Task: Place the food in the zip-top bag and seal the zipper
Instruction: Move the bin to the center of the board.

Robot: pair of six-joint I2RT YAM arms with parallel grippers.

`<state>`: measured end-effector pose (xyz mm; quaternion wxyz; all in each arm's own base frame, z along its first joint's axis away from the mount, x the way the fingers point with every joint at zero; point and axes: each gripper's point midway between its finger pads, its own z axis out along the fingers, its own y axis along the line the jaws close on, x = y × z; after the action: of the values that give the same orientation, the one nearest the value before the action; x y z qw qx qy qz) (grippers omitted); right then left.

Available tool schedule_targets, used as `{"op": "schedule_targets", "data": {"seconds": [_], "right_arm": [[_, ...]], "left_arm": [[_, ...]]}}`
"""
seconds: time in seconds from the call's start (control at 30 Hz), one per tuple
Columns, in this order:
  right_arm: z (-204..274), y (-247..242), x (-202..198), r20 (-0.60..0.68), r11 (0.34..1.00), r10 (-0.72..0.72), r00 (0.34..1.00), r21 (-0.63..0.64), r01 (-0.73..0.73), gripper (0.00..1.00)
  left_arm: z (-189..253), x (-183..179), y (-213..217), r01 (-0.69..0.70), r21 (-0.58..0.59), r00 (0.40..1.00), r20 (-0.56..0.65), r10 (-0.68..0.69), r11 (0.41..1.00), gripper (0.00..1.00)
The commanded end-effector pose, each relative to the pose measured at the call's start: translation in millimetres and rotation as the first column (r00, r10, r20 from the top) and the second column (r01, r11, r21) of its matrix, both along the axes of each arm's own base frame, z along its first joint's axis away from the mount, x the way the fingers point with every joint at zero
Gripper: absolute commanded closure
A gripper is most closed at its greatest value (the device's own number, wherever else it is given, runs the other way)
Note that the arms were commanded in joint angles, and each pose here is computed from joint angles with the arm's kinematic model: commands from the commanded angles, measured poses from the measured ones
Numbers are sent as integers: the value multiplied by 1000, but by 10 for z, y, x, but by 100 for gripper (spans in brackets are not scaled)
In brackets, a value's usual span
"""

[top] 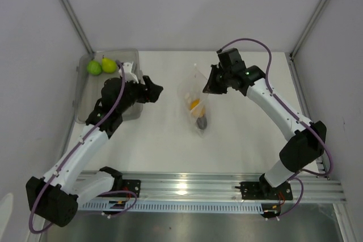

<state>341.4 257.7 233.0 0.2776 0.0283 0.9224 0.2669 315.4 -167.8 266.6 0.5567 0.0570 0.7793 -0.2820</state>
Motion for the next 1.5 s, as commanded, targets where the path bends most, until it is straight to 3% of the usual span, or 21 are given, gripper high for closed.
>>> {"op": "schedule_targets", "data": {"seconds": [0.0, 0.13, 0.27, 0.67, 0.7, 0.8, 1.07, 1.3, 1.47], "right_arm": [[363, -147, -98, 89, 1000, -13, 996, 19, 11, 100], [434, -212, -170, 102, 1000, -9, 995, 24, 7, 100], [445, -275, -190, 107, 1000, -10, 994, 23, 8, 100], [364, -267, -221, 101, 999, 13, 995, 44, -18, 100], [353, -261, -216, 99, 999, 14, 995, 44, -19, 100], [332, -243, -210, 95, 999, 20, 995, 48, -25, 100], [314, -216, -200, 91, 998, 29, 995, 57, -35, 100], [275, -208, -186, 86, 998, 28, 996, 59, -33, 100], [250, -199, -189, 82, 997, 34, 996, 60, -39, 100]], "left_arm": [[-263, 231, 489, -254, 197, 953, -115, 279, 947, 23], [-412, 338, 534, -279, 247, 938, -137, 318, 928, 13], [-693, 450, 727, -341, 334, 891, -183, 416, 878, 11], [-1142, 692, 876, -327, 368, 841, -308, 446, 871, 27], [-1138, 734, 877, -324, 367, 838, -316, 445, 872, 34], [-1209, 846, 947, -327, 386, 805, -364, 469, 862, 41], [-1269, 1155, 1059, -335, 441, 769, -384, 512, 833, 39], [-1402, 1401, 1057, -262, 494, 757, -428, 494, 829, 40], [-1574, 1377, 1121, -239, 505, 726, -474, 498, 829, 42]]}}
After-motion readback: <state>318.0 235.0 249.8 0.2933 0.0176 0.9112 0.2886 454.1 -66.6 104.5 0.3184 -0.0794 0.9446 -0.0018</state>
